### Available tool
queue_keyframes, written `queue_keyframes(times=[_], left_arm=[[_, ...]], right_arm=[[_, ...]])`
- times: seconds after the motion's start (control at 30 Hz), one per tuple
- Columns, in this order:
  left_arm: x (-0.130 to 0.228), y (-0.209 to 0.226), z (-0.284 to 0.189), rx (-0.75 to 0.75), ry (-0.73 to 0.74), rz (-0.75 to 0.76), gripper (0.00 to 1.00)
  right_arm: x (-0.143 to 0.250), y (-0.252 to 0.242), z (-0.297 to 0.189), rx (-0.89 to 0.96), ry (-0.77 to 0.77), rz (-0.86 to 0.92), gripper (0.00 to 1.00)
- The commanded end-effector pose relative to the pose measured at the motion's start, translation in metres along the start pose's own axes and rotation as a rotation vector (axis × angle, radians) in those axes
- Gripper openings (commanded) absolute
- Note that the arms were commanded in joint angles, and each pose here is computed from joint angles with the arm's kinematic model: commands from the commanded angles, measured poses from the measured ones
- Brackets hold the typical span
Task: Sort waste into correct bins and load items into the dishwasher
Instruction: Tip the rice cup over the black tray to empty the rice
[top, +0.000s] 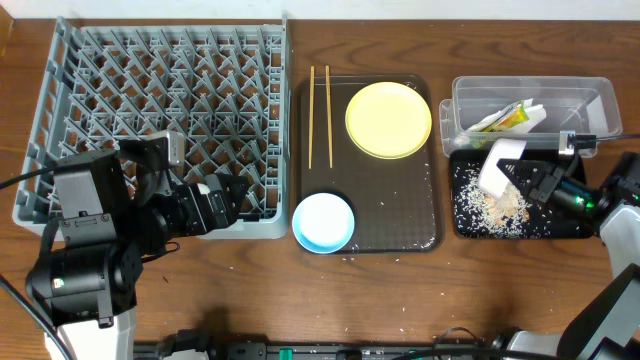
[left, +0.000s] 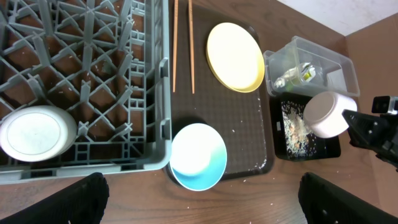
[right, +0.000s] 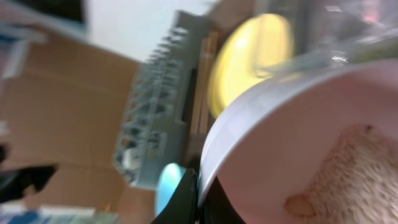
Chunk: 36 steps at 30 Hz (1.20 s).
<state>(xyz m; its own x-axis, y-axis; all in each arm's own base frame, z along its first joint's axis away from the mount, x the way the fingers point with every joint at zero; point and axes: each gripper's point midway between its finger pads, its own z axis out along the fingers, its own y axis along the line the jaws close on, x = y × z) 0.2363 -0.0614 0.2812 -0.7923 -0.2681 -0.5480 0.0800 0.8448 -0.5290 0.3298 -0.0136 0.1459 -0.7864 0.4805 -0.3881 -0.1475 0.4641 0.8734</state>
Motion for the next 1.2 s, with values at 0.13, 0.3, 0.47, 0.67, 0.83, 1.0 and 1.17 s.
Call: queue_keyframes(times=[0.13,0.3,0.47,0.67,0.83,1.0,1.17], left_arm=[[-0.003,-0.005,-0.004,0.014,-0.010,0.024,0.98],[-0.003,-0.005,-0.004,0.014,-0.010,0.023,0.98],[-0.003,-0.005,-0.004,0.014,-0.010,0.023,0.98],[-0.003,-0.005,-0.004,0.014,-0.010,0.023,0.98],[-0.003,-0.005,-0.004,0.014,-0.010,0.023,0.98],[-0.003,-0.005,-0.004,0.014,-0.010,0.023,0.98],[-0.003,-0.005,-0.004,0.014,-0.010,0.023,0.98]], right_arm=[[-0.004,0.000,-0.001,-0.005,-0.011,0.035,0.01],[-0.004,0.022,-0.002,-0.133,-0.013,-0.024,0.01],[-0.003,0.052,-0.008,-0.307,-0.011,-0.022,0.01],[-0.002,0.030,-0.002,-0.175,-0.001,0.044,0.01],[-0.002,0.027,-0.001,-0.155,0.002,0.067,0.01],[0.001,0.028,-0.001,-0.164,0.005,0.054,0.01],[0.004,-0.007,0.002,0.048,0.012,0.147,0.01]])
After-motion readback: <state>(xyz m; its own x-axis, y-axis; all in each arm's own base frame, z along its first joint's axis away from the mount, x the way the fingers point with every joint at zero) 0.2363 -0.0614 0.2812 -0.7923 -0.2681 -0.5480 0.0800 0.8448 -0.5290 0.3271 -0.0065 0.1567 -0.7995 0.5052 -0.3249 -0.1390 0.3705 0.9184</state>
